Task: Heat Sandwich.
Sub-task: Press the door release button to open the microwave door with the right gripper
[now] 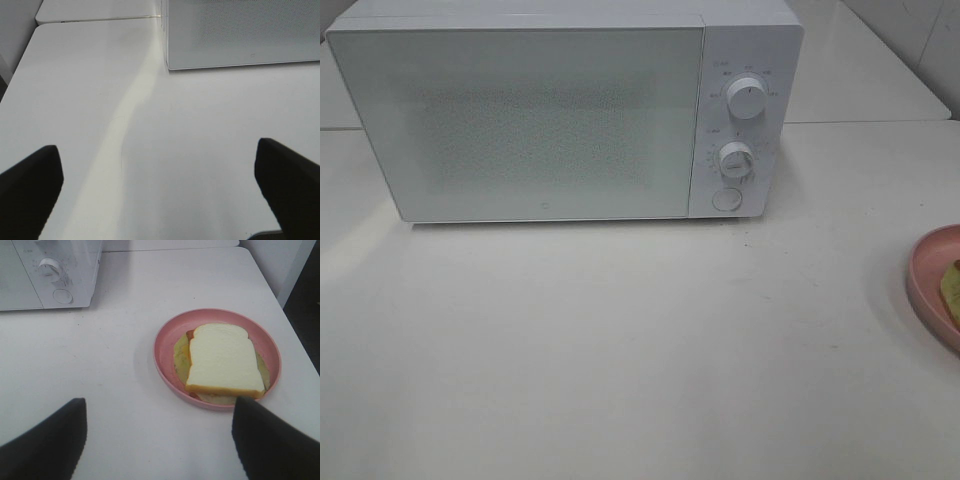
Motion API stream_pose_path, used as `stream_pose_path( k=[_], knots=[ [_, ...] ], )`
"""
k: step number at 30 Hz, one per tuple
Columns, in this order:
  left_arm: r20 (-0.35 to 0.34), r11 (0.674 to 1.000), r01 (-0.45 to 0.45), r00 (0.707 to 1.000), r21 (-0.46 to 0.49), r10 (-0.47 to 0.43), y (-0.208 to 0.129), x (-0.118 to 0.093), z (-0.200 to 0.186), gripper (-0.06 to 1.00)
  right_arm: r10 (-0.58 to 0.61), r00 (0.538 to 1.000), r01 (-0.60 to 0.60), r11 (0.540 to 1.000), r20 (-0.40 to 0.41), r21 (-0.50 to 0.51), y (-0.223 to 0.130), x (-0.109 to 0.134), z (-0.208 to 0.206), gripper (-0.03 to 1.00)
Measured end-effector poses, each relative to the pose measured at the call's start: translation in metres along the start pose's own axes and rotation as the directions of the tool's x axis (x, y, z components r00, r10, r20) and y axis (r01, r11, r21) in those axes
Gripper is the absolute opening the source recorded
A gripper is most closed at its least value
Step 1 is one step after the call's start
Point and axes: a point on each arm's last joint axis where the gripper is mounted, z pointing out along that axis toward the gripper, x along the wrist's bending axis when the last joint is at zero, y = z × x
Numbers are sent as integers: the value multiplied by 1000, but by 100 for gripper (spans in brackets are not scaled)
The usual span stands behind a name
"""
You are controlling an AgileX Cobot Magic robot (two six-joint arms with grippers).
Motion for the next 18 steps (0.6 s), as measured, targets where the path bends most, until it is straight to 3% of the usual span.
stream_pose_path(
  k=[18],
  knots=[
    [0,1000,0,1000,0,0,0,0,0,99,8,1000,-8,1000,-17,0,0,2,0,77]
  ],
)
